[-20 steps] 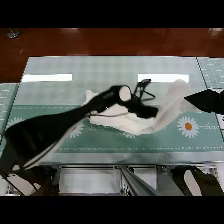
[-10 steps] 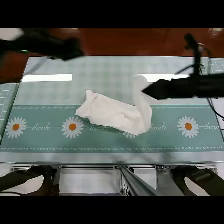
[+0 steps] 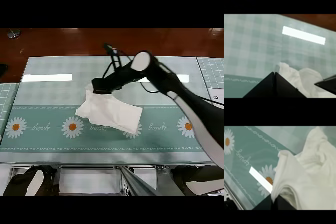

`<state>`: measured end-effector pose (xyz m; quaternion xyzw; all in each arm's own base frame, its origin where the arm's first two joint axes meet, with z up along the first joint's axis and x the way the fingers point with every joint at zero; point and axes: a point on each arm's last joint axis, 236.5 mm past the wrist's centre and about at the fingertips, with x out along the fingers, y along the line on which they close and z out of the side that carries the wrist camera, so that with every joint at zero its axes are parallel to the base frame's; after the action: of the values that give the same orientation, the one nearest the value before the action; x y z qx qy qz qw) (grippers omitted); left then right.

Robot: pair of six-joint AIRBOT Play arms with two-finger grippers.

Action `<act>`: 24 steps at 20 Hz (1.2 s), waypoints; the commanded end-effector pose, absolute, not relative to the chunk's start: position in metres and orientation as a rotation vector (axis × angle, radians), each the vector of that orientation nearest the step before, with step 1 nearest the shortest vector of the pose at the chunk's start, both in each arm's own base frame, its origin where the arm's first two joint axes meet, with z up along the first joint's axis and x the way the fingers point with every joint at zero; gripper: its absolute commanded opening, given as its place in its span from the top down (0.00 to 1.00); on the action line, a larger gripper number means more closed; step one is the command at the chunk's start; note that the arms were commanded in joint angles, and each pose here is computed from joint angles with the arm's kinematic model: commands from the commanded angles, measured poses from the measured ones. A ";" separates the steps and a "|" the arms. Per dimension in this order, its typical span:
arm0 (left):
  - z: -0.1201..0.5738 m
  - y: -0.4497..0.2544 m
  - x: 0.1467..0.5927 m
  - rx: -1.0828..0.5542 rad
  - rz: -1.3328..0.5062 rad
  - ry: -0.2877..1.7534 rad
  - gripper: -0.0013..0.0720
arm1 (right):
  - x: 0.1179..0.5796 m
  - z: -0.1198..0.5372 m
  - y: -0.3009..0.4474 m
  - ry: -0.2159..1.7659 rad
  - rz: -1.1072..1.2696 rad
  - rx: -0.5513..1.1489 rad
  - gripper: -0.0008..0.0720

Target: Fold the shirts.

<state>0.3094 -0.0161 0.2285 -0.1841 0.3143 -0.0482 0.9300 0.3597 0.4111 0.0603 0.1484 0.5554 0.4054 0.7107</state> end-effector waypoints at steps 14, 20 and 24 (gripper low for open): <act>0.142 -0.029 0.290 -0.447 -0.108 0.709 0.96 | 0.365 0.123 0.094 1.171 0.154 0.057 0.14; 0.096 -0.059 0.278 -0.466 -0.202 0.816 0.96 | 0.287 -0.001 0.123 1.007 0.060 0.832 0.14; 0.076 -0.087 0.268 -0.480 -0.281 0.870 0.96 | 0.276 -0.052 0.154 1.211 0.130 0.862 0.14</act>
<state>0.2735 -0.0694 0.0886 -0.2255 0.4037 -0.1110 0.8797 0.2824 0.1400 -0.0210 0.3428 0.5363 0.0560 0.7692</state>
